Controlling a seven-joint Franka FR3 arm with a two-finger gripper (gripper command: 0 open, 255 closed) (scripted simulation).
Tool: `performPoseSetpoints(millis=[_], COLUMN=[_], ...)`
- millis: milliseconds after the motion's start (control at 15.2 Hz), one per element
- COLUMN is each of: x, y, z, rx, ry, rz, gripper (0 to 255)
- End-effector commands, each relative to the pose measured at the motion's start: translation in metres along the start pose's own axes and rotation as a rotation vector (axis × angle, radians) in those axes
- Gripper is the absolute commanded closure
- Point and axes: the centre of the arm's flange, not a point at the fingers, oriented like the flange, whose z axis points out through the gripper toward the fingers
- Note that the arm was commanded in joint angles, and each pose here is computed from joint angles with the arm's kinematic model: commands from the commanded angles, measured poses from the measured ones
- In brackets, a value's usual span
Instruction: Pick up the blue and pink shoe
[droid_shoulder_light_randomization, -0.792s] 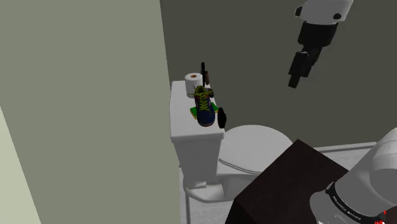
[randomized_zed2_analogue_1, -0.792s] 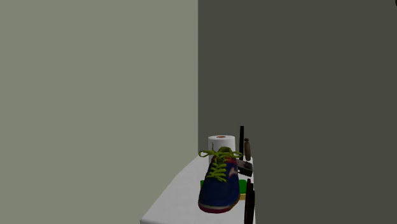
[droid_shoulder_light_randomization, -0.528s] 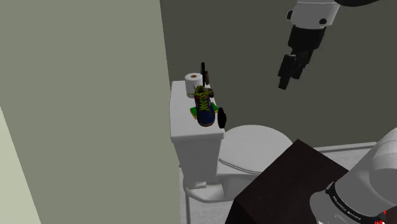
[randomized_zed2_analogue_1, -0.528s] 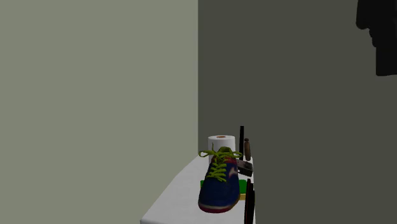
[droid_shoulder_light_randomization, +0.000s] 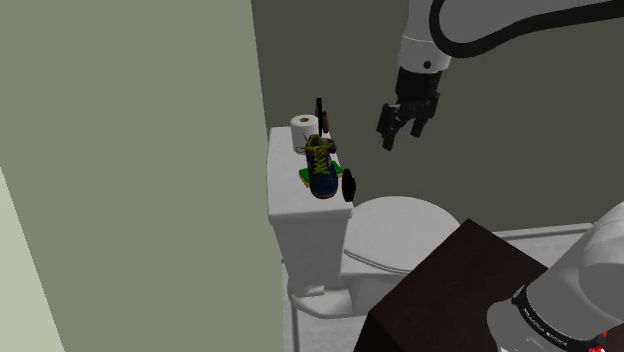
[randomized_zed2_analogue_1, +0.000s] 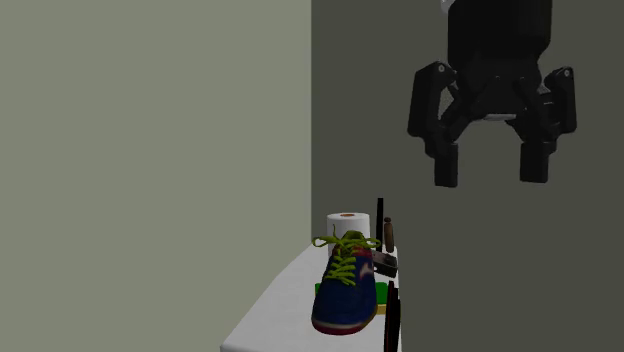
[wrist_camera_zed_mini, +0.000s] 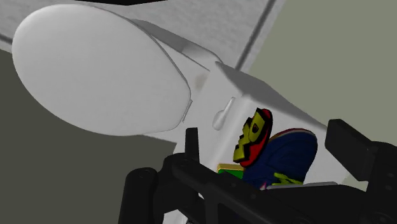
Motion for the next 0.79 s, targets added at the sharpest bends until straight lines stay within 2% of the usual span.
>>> performPoseSetpoints(millis=[0,726], x=[0.021,0.137], y=[-0.011,-0.058], z=[0.012,0.07], rx=[0.001,0.0], ry=[0.012,0.071], rz=[0.04,0.246], gripper=[0,0])
